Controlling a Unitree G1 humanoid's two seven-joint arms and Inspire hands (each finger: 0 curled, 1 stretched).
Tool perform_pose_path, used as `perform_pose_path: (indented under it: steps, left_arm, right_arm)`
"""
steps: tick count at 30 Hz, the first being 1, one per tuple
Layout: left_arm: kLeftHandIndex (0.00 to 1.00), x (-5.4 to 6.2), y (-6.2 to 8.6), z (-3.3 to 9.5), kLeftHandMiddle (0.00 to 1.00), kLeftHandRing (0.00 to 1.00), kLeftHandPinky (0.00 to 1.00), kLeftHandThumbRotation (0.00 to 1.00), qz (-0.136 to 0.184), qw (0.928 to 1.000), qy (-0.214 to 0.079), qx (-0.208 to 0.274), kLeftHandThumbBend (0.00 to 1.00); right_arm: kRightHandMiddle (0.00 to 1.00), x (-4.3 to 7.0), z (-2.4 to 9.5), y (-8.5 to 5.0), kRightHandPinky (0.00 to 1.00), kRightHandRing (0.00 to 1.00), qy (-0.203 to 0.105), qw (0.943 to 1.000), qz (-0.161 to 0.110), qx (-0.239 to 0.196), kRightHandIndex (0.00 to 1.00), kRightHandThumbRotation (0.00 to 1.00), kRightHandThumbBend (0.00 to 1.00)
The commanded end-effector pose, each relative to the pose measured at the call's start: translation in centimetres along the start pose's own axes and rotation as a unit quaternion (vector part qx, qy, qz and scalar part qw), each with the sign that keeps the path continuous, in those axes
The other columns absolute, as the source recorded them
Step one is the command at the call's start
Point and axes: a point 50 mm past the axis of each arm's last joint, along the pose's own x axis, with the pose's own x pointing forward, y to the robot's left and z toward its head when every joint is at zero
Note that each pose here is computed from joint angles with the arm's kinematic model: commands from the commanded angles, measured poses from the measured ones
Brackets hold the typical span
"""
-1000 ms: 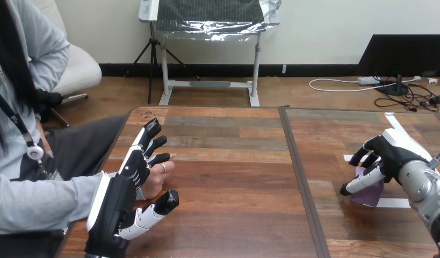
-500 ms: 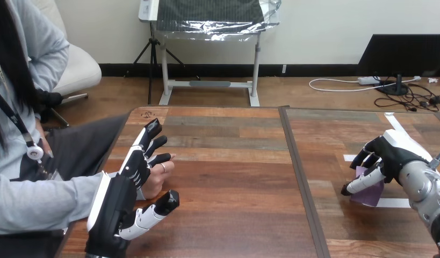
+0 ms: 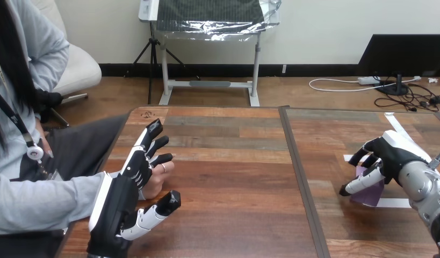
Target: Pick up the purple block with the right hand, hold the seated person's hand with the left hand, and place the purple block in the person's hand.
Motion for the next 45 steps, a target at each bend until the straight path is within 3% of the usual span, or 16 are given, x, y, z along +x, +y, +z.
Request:
perform_pose_path:
  steps: [1,9,15,17,28,42,44,45]
  left_arm:
    - [0.93,1.8,0.1,0.6,0.95,0.91,0.8,0.71,0.003,0.9993,-0.036,-0.001,1.0]
    - [0.93,1.9,0.1,0.6,0.95,0.91,0.8,0.7,0.003,0.9994,-0.035,-0.003,1.0]
    - [0.93,1.9,0.2,0.6,0.95,0.91,0.8,0.71,0.001,0.9994,-0.035,-0.001,1.0]
    - [0.93,1.9,0.2,0.6,0.95,0.91,0.8,0.72,0.0,0.9994,-0.035,-0.002,1.0]
    - [0.93,1.9,0.3,0.7,0.94,0.9,0.79,0.71,0.003,0.9993,-0.037,0.002,1.0]
    - [0.93,2.0,0.4,0.7,0.94,0.9,0.78,0.72,0.003,0.9992,-0.04,0.007,1.0]
    - [0.93,2.0,0.4,0.7,0.94,0.9,0.78,0.72,0.002,0.9992,-0.04,0.008,1.0]
    - [0.93,2.0,0.4,0.7,0.94,0.9,0.78,0.72,0.002,0.9992,-0.04,0.008,1.0]
  right_arm:
    - [0.7,0.3,3.3,-3.2,0.57,0.64,-0.05,0.9978,-0.039,0.017,0.75,0.13,0.98]
    - [0.78,0.3,3.0,-3.2,0.6,0.72,-0.057,0.998,-0.024,0.013,0.84,0.27,1.0]
    - [0.53,0.2,2.8,-3.2,0.41,0.45,-0.051,0.9984,-0.018,0.015,0.9,0.36,1.0]
    - [0.49,0.2,2.7,-3.3,0.35,0.4,-0.049,0.9986,-0.016,0.015,0.93,0.38,1.0]
    - [0.31,0.1,2.2,-3.4,0.2,0.23,-0.05,0.9987,-0.001,0.013,0.98,0.45,1.0]
    - [0.2,0.0,1.7,-3.6,0.1,0.12,-0.042,0.999,0.018,0.001,1.0,0.52,1.0]
    - [0.45,0.0,1.6,-3.6,0.22,0.32,-0.042,0.9989,0.02,-0.003,1.0,0.51,1.0]
    - [0.61,0.0,1.5,-3.6,0.34,0.51,-0.039,0.9989,0.023,-0.01,1.0,0.51,1.0]
